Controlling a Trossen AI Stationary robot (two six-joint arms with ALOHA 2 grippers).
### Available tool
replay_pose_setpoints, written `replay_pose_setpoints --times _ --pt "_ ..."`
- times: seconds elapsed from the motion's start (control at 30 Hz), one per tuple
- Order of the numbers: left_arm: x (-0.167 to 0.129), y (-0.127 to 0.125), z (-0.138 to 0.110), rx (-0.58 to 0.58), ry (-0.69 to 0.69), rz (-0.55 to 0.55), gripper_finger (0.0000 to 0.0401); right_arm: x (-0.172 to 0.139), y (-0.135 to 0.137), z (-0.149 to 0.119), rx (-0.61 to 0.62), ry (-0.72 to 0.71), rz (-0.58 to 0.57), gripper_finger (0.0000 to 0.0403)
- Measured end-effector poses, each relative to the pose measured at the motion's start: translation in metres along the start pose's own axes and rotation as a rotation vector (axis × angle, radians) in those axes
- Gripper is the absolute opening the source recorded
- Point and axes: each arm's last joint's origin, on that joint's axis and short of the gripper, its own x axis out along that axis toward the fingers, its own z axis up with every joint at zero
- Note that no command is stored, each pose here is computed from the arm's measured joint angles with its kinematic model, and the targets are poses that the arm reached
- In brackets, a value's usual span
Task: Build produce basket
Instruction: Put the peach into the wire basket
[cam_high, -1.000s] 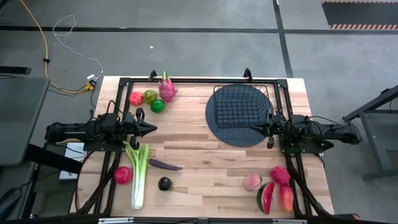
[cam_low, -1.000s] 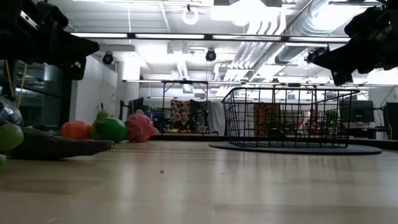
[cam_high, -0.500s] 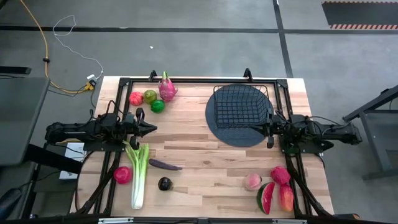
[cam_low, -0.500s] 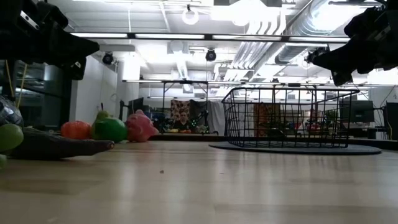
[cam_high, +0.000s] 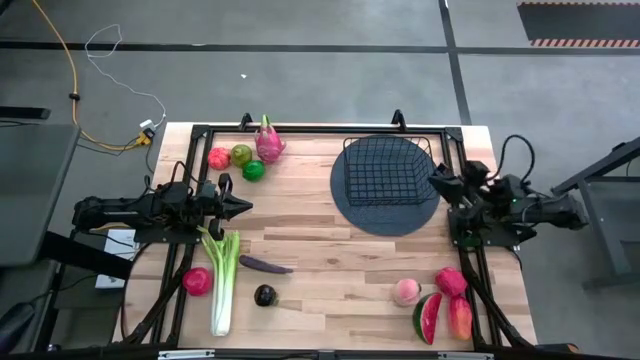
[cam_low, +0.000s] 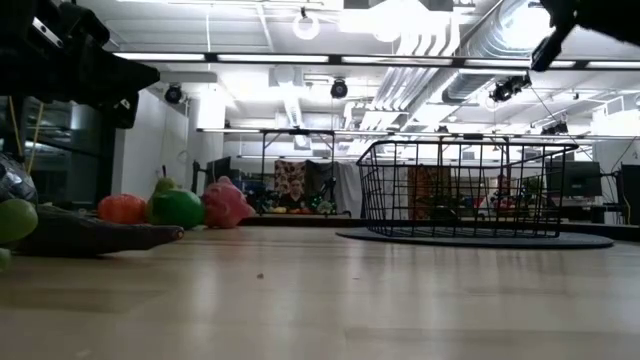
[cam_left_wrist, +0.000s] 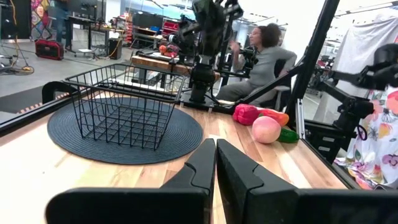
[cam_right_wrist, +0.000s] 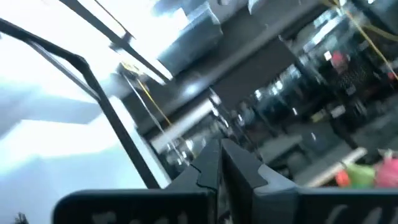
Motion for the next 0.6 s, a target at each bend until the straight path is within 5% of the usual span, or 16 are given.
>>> replay_pose_setpoints --times 0.13,0.47,0.6 --pt "0.0 0.0 0.0 0.0 0.0 0.0 0.0005 0.022 0.022 0.019 -0.053 0.168 -0.006 0.0066" --pt "0.0 0.0 0.0 0.0 0.0 0.0 0.0005 0.076 0.07 0.067 -0.136 0.559 -0.149 0.0294" --pt "0.0 0.0 0.0 0.0 0.0 0.0 0.0005 0.095 0.084 0.081 -0.173 0.723 -0.182 0.0347"
